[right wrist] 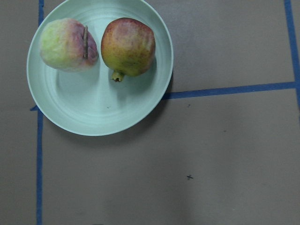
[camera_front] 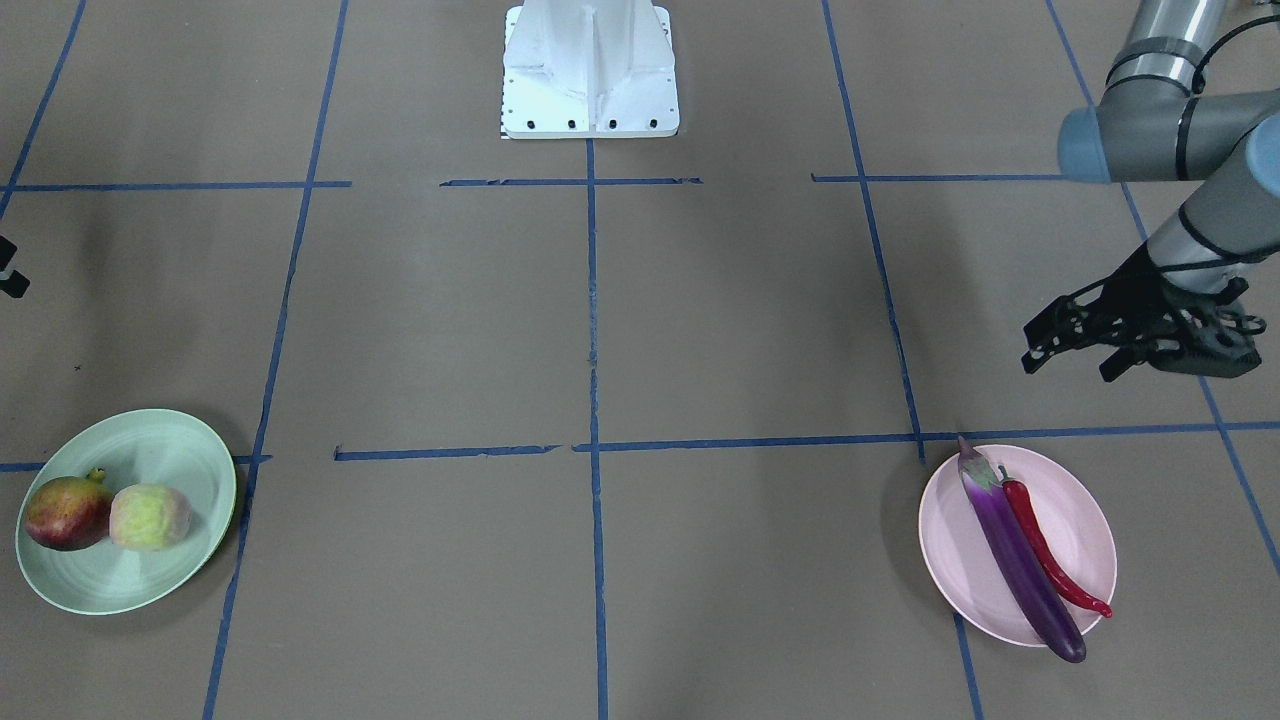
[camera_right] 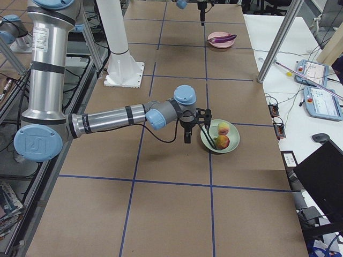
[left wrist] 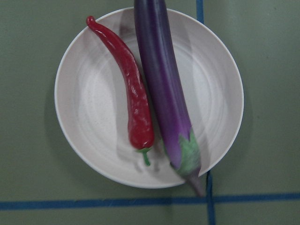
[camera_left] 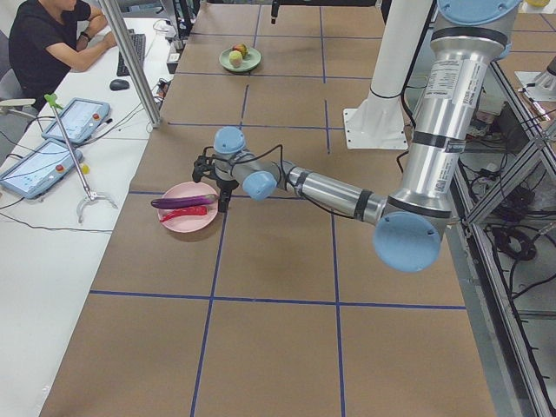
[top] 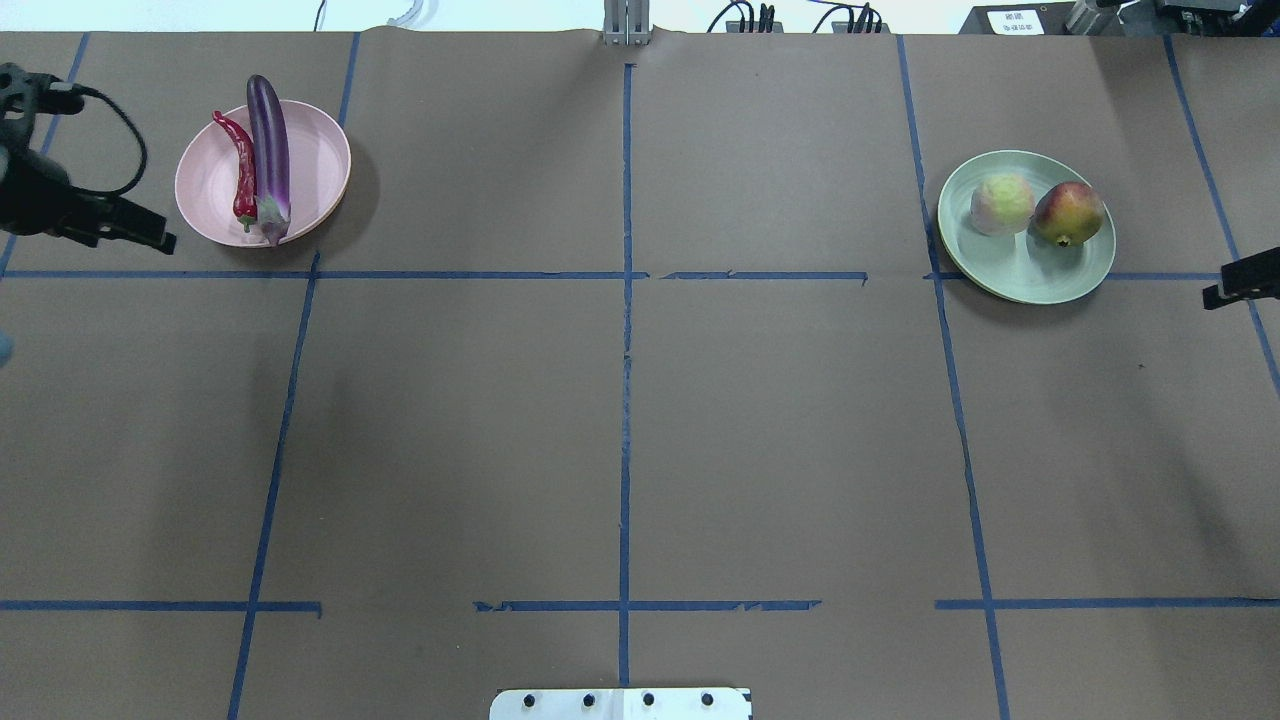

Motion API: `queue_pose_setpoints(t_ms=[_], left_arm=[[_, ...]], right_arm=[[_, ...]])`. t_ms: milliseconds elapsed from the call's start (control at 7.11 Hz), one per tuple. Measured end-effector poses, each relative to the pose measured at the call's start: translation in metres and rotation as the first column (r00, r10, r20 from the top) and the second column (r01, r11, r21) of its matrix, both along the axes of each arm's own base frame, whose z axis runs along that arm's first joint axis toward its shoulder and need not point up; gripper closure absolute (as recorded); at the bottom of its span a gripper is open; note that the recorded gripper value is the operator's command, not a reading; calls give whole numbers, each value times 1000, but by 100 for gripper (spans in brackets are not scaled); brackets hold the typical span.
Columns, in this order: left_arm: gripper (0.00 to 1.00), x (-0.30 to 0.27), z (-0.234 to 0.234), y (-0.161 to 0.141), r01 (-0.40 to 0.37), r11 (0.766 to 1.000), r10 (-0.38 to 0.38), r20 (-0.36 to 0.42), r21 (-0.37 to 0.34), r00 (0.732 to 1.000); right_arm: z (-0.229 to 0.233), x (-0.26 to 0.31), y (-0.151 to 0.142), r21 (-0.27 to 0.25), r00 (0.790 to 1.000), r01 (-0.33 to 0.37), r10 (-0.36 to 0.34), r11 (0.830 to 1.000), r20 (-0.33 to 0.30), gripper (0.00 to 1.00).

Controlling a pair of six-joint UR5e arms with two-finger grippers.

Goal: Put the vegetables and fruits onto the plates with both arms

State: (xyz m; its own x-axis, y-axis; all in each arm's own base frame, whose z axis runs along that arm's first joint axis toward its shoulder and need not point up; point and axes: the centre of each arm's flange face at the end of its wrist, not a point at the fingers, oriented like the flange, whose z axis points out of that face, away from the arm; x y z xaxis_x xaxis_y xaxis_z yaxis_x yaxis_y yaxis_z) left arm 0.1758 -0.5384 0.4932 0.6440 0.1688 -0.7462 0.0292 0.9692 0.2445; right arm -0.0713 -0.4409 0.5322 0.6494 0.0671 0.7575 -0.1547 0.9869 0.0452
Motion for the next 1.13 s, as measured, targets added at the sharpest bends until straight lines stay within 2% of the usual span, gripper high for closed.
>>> queue_pose_setpoints(t_ms=[141, 422, 704, 1126], left_arm=[[0, -39, 19, 10, -47, 999, 46, 45, 24, 998], [0, -104, 60, 37, -133, 991, 131, 121, 7, 984], [0, -149, 70, 60, -168, 985, 170, 72, -30, 983], [0, -174, 84, 80, -156, 984, 160, 44, -84, 986]], right_arm=[[20, 23, 15, 21, 999, 25, -24, 999, -29, 0], [61, 47, 41, 32, 993, 99, -96, 995, -75, 0], [78, 63, 46, 22, 989, 138, -136, 990, -65, 0], [73, 88, 38, 25, 987, 153, -151, 988, -62, 0]])
